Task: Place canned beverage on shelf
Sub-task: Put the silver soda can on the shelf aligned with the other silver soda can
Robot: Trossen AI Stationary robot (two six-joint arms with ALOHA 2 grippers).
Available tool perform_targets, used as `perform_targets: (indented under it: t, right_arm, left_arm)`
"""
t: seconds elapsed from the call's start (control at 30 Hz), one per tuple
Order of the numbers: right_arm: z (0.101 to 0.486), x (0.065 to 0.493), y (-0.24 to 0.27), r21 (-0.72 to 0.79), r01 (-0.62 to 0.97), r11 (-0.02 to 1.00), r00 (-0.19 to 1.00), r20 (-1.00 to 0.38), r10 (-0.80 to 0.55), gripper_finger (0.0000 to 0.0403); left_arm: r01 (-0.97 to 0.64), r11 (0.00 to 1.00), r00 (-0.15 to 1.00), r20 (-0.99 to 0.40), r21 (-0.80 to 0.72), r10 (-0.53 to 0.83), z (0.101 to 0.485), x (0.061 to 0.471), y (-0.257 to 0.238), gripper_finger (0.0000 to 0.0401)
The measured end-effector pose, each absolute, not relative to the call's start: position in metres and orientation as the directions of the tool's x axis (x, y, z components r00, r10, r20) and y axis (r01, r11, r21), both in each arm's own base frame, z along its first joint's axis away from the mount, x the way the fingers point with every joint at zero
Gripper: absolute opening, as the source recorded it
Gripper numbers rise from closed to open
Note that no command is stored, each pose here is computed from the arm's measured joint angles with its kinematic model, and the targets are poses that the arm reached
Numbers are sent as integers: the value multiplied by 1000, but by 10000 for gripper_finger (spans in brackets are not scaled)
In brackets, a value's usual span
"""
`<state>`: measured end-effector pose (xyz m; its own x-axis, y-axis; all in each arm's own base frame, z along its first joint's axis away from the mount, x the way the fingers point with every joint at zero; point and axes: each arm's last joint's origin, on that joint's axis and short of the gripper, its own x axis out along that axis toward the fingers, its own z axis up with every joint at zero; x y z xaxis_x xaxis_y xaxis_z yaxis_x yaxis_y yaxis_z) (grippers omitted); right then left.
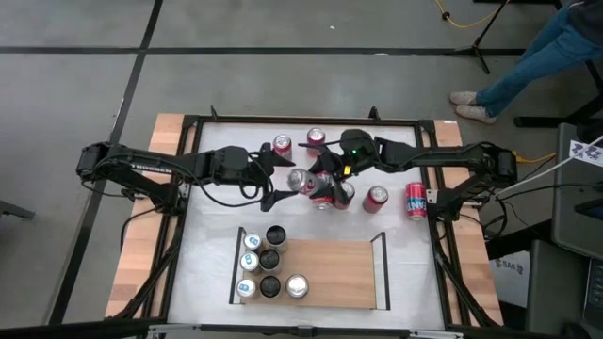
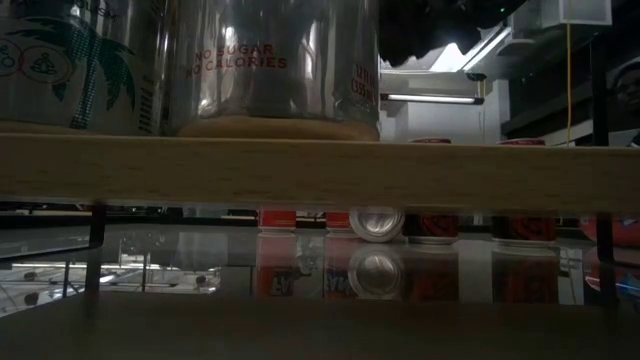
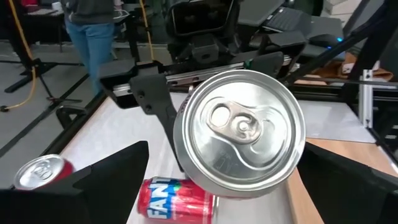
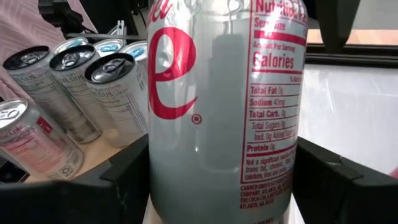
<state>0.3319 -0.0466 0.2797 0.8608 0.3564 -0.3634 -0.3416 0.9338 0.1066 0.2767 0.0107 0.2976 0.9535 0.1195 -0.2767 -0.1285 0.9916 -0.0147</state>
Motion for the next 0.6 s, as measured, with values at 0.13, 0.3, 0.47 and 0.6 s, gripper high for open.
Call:
perform_targets:
  t: [0.13, 0.3, 0.47, 0.6]
  right_arm:
    - [281, 332, -46, 101, -342, 934, 865, -353, 355, 294]
    - [281, 332, -46, 105, -341, 934, 866, -352, 356, 294]
    - [281, 332, -46, 106, -341, 934, 866, -352, 356, 294]
    - [281, 332, -46, 114, -357, 927, 859, -349, 374, 294]
  left_arm:
    - [-119, 993, 955, -275, -18, 109, 298, 277, 10, 393]
    - [-117, 993, 967, -231, -22, 109, 301, 279, 9, 393]
    - [-92, 995, 980, -180, -26, 85, 300, 288, 3, 393]
    - [-84, 996, 975, -207, -24, 77, 291, 295, 0, 393]
